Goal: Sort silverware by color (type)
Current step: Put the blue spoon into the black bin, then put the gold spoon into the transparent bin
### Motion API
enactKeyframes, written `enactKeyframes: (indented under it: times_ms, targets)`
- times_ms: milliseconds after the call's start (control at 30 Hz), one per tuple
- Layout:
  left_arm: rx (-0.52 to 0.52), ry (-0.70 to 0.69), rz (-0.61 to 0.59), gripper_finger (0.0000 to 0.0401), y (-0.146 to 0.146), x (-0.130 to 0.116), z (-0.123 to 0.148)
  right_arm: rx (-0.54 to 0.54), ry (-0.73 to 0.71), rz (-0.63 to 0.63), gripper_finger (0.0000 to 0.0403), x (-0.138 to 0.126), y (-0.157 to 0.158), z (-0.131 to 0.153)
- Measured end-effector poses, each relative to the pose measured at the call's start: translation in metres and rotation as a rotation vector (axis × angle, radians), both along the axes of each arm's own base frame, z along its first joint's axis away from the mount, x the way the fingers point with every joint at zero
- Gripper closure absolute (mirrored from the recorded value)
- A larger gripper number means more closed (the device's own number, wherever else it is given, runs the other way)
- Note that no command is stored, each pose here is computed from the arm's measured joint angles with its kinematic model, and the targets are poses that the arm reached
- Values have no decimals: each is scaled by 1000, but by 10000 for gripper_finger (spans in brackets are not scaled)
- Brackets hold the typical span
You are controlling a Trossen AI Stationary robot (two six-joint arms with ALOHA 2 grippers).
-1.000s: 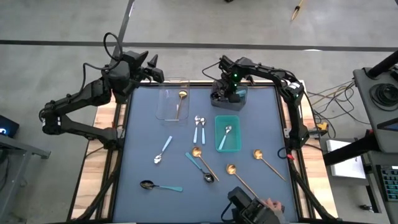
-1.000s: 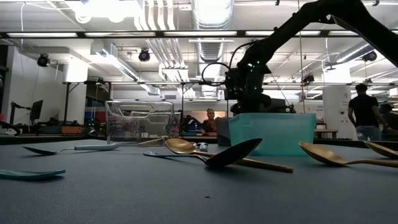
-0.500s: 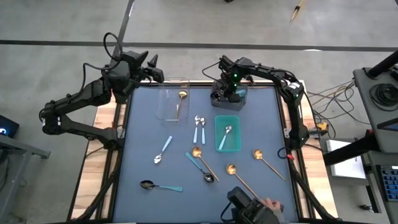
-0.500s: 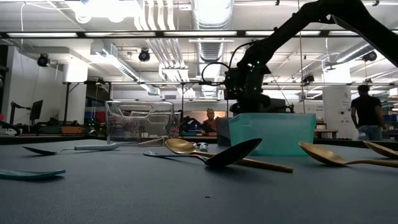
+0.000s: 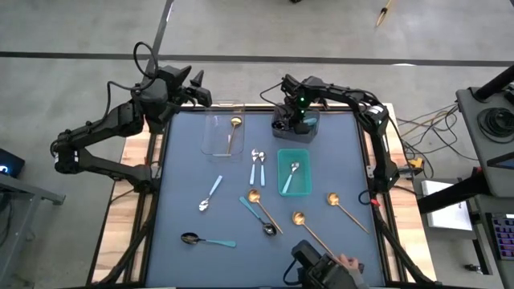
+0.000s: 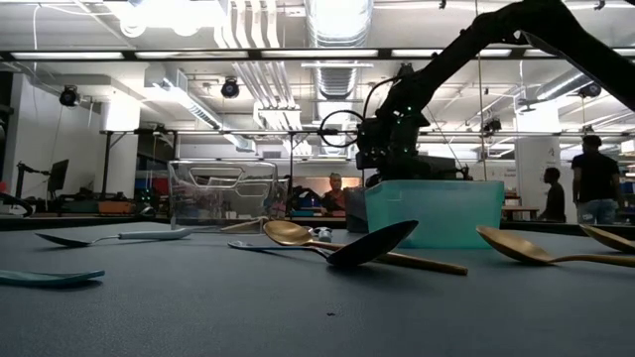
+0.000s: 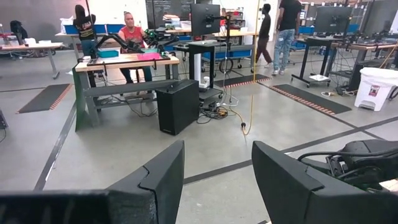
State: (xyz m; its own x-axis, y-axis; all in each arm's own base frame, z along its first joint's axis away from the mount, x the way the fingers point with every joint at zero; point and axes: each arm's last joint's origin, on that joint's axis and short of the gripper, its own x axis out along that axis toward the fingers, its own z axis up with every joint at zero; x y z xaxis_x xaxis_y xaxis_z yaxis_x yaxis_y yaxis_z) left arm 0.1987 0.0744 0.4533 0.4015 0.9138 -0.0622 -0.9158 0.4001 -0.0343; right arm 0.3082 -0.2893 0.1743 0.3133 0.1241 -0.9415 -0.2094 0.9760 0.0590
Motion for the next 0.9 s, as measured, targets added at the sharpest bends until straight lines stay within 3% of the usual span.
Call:
enactKeyframes:
  times_ms: [333, 667, 900]
  targets:
    - [1, 0, 6, 231, 0, 0, 0, -12, -16, -15, 390, 2, -2, 0]
    - [1, 1, 6, 231, 0, 0, 0, -25, -31, -21, 319, 3, -3, 0]
    - [0, 3, 5, 231, 0, 0, 0, -53, -72, -60, 301, 1, -1, 25]
